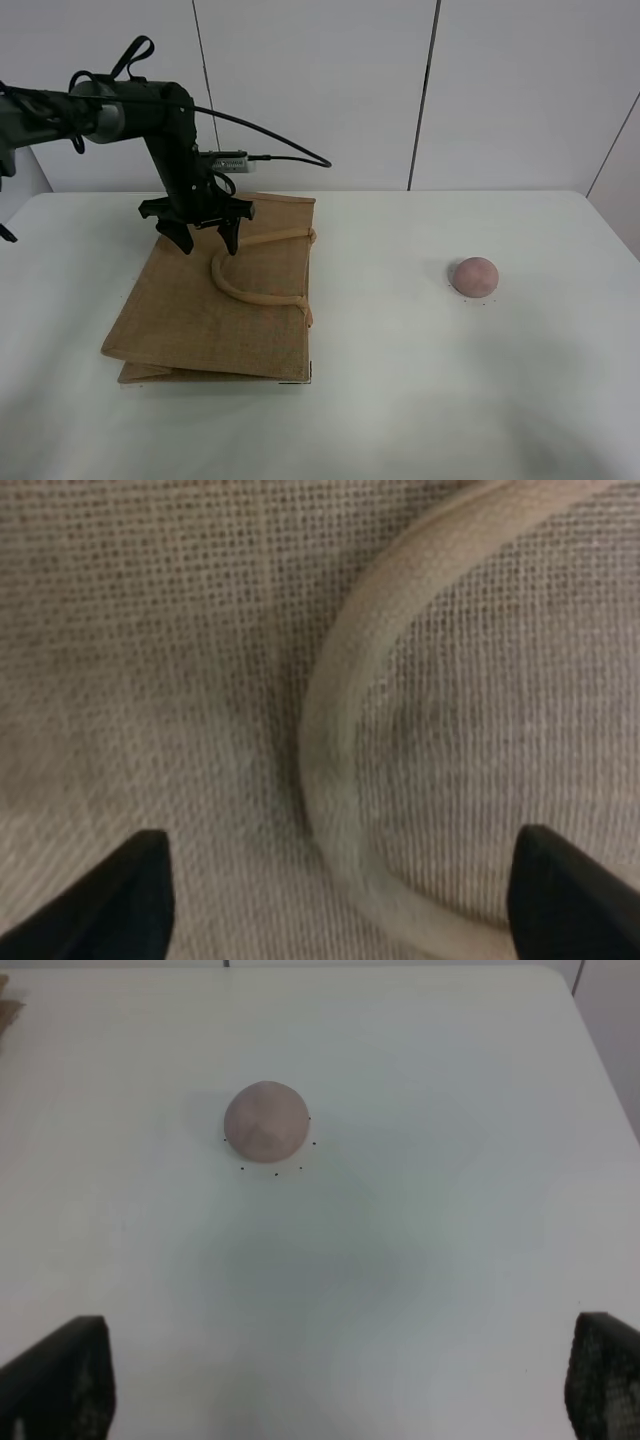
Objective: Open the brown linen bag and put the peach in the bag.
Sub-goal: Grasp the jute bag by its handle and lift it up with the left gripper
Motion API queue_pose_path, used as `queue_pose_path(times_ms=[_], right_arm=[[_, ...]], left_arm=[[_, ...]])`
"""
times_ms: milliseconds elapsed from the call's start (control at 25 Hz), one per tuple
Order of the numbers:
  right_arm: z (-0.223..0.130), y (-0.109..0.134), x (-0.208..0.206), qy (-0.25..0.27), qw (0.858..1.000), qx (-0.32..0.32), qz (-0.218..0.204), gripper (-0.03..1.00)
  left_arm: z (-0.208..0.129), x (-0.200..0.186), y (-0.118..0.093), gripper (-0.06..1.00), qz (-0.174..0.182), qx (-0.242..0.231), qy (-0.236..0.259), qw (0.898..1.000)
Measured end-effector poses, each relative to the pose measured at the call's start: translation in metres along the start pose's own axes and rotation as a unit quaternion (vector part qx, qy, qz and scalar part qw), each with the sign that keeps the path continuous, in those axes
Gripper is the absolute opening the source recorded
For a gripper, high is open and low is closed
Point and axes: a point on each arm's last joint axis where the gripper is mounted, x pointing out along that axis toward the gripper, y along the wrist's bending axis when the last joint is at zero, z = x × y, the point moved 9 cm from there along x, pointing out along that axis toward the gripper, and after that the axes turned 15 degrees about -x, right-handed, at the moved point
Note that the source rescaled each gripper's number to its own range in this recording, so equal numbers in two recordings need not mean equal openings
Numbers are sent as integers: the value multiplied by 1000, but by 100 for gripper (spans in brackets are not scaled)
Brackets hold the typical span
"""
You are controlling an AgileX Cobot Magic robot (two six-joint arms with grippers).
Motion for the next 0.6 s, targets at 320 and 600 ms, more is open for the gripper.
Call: queue_pose_path(times_ms=[320,600], right_arm=[[0,0,0,0,1000,0,0,100],[0,0,0,0,1000,0,0,100]], left_arm=[[1,25,-1,100,2,-2,10,1000],[-3,43,0,100,6,-6,29,1000]])
